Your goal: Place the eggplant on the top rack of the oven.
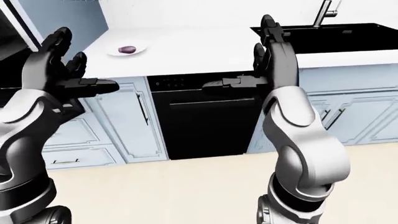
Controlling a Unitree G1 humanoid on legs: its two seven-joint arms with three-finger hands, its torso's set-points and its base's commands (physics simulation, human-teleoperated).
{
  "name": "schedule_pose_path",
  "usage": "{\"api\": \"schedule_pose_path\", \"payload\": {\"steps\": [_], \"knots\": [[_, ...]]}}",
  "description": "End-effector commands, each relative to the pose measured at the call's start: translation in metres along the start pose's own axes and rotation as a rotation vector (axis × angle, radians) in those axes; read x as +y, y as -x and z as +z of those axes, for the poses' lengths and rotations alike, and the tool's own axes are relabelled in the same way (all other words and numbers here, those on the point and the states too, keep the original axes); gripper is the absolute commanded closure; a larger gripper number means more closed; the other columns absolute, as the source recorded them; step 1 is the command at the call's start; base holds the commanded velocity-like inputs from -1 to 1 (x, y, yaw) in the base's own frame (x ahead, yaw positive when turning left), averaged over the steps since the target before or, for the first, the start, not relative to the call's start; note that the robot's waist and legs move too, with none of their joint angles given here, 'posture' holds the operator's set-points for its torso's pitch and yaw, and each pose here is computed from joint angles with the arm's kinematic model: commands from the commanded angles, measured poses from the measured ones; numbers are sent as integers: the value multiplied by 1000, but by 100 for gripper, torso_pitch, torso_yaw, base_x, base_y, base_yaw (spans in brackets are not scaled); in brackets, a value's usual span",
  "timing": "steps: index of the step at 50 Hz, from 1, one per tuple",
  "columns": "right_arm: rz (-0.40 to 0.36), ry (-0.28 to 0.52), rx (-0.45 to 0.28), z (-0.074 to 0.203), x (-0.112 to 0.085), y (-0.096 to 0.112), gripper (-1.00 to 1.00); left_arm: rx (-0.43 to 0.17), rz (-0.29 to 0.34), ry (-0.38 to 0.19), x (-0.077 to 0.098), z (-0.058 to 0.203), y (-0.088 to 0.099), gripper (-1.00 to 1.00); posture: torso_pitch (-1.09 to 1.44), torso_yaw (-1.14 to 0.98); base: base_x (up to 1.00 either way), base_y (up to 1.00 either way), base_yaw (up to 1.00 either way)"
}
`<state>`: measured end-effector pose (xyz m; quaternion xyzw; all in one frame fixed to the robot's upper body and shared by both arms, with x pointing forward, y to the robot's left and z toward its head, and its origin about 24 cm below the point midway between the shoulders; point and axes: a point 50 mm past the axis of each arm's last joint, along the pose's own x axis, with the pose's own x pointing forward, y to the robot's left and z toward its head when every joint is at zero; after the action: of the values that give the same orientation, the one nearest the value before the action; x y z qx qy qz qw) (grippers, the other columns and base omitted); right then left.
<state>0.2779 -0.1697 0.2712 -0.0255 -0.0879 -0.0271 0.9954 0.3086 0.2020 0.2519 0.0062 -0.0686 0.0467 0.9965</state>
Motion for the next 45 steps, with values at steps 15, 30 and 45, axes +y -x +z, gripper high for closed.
{"api": "schedule_pose_path", "payload": {"steps": [15,30,45], "knots": [[26,-6,-100,17,5,4,-100,-120,35,1,7,24,4,-100,0,0,14,7,0],[34,-1,-97,16,7,4,-100,-122,34,2,7,24,3,-100,0,0,13,11,0],[31,-6,-98,16,6,5,-100,-122,38,1,9,24,3,-100,0,0,13,11,0]]}}
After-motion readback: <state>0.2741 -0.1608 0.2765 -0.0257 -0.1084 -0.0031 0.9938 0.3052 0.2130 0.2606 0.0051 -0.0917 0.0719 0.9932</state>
